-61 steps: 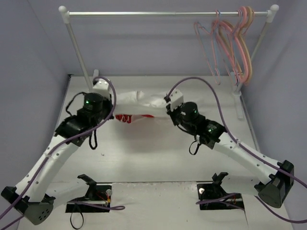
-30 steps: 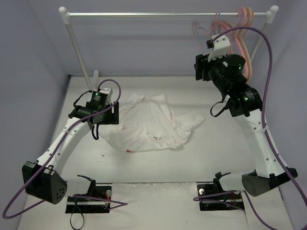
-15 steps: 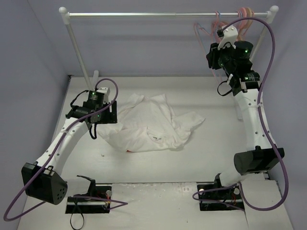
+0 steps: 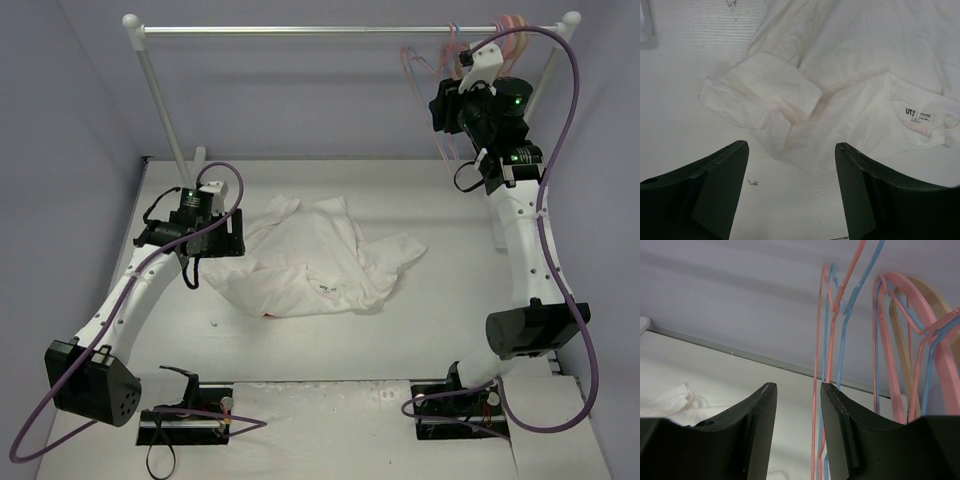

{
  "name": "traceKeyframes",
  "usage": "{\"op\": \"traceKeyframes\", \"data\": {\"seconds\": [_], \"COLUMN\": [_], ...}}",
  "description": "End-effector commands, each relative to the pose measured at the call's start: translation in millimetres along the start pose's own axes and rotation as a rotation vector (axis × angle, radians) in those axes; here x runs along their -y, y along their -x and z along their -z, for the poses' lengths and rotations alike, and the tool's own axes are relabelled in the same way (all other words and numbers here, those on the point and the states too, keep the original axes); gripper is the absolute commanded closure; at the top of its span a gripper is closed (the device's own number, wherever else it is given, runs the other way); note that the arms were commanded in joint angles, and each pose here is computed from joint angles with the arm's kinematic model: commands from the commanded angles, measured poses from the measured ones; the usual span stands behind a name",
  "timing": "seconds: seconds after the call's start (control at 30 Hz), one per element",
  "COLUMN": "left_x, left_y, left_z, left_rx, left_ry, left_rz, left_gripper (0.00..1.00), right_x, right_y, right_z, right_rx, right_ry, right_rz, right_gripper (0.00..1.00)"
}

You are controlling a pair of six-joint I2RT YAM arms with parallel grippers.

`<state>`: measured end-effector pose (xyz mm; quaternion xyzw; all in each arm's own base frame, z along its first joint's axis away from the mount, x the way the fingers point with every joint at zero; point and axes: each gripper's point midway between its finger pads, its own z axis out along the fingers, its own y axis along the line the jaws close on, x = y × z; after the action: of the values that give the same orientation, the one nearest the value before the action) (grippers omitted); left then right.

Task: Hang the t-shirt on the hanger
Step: Grab a hanger with the right arm

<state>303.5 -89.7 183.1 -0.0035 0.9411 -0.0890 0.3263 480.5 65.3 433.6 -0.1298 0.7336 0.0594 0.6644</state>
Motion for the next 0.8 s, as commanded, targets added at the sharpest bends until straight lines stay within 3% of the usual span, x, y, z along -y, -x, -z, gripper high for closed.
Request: {"op": "traceKeyframes", "data": {"seconds": [0.0,0.13,0.33,0.77], "left_x": [6,8,8,11], "left_y": [16,16,14,12], "left_z": [3,2,0,-4], "left_rx": [0.056,0.049,0.038,0.016], "left_ry": [-0.034,-0.042,-0.051,-0.074], "left_rz": [0.004,0.005,0.011,0.019], "left_gripper": [0.30,0.30,0.30,0.30], "right_x": [12,16,22,27], "right_y": [41,35,29,17], "right_z": [1,-4,-8,-15], "right_rx": [0.128,0.109,0.100,0.080], "right_ry": [-0.025,-0.008,0.021,0.052], "right_rz": [0.009,-0.010,-0.047,-0.076], "right_gripper": [0.59,0.59,0.68,0.68]}}
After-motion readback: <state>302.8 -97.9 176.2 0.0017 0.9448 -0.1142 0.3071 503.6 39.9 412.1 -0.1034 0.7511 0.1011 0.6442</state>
